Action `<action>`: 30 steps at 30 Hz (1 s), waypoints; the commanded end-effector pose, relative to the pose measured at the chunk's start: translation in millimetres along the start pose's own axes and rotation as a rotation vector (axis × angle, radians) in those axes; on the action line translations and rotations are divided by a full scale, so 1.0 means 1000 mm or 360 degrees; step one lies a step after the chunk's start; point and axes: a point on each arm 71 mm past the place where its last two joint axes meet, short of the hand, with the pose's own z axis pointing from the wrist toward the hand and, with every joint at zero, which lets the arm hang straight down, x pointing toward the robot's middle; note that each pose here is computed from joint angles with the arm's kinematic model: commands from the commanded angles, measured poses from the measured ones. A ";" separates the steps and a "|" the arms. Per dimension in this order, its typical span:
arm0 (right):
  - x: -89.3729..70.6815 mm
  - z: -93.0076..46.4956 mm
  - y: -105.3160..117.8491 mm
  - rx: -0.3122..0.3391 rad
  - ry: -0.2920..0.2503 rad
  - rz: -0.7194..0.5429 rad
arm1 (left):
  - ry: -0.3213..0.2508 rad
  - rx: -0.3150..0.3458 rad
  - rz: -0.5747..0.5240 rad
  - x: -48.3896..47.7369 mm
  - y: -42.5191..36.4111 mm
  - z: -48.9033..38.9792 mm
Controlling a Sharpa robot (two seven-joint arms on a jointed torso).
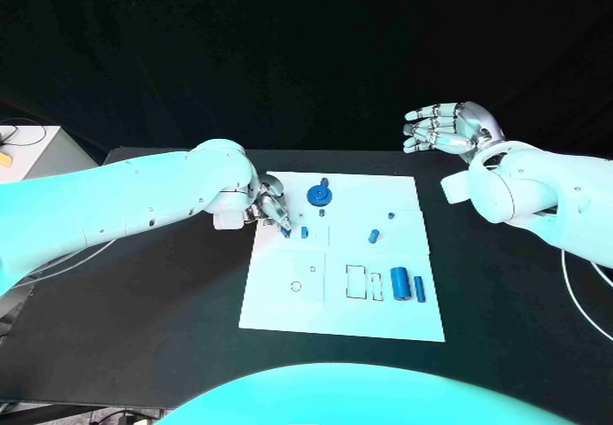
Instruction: Assemble the parts on the task board
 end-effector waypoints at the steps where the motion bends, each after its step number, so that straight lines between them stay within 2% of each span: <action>1: 0.001 0.000 0.000 0.0006 0.0024 0.0004 | 0.0035 -0.0001 0.0036 0.0026 -0.0008 0.0006; 30: 0.002 -0.001 -0.001 0.0014 0.0038 0.0007 | 0.0046 -0.0007 0.0060 0.0031 -0.0015 0.0011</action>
